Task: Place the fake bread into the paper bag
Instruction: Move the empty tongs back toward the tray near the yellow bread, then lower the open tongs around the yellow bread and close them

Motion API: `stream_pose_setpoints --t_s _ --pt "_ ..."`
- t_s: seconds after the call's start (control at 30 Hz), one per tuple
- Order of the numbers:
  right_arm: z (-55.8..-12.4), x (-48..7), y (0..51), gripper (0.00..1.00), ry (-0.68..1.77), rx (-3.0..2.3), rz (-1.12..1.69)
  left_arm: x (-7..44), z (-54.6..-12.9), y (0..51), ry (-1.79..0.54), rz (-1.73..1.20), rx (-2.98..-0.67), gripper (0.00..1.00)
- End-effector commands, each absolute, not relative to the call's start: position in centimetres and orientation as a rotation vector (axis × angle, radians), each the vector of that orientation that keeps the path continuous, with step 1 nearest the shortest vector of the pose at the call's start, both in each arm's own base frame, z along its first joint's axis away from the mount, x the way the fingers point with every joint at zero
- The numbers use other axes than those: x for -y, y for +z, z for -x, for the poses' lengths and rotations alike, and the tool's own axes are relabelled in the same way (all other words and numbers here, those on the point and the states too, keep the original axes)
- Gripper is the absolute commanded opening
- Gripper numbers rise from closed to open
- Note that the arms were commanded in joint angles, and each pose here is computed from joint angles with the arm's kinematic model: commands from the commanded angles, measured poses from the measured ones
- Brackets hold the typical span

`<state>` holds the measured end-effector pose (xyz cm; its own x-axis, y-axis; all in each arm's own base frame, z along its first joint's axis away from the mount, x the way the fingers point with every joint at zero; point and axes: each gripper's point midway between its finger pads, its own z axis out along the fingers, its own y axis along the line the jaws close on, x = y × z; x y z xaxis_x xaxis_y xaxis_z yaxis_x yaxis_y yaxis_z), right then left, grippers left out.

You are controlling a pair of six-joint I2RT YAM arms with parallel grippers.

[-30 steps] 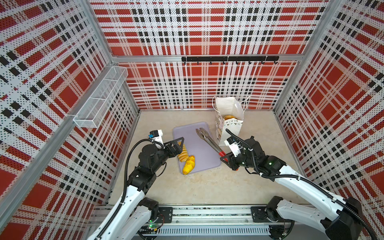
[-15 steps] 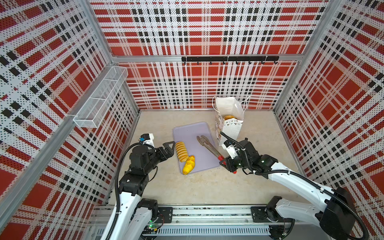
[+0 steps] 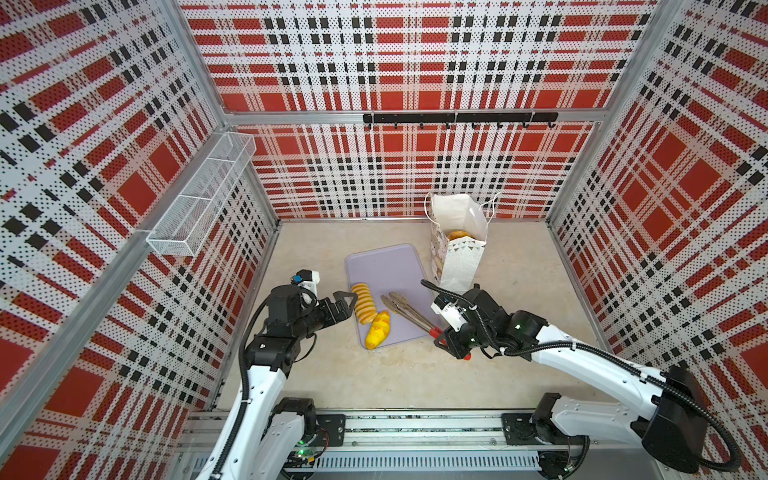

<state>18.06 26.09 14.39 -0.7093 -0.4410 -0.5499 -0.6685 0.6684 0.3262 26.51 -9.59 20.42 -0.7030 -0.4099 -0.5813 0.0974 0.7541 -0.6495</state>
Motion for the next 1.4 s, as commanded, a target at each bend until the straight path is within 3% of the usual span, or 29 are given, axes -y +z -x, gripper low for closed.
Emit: stream_pose_setpoints --t_s 0.0,0.43,1.37 --pt "-17.4 -25.6 14.9 0.27 0.750 -2.487 0.772 10.2 -26.3 19.4 -0.904 0.180 -2.232 0.98" --pt "-14.2 -26.9 15.2 0.29 1.034 -2.674 0.585 10.0 -26.6 17.8 -0.823 0.264 -2.302 0.98" --pt "-12.8 -27.4 13.6 0.32 1.138 -2.714 0.574 11.9 -25.6 17.8 -0.793 0.211 -2.320 0.98"
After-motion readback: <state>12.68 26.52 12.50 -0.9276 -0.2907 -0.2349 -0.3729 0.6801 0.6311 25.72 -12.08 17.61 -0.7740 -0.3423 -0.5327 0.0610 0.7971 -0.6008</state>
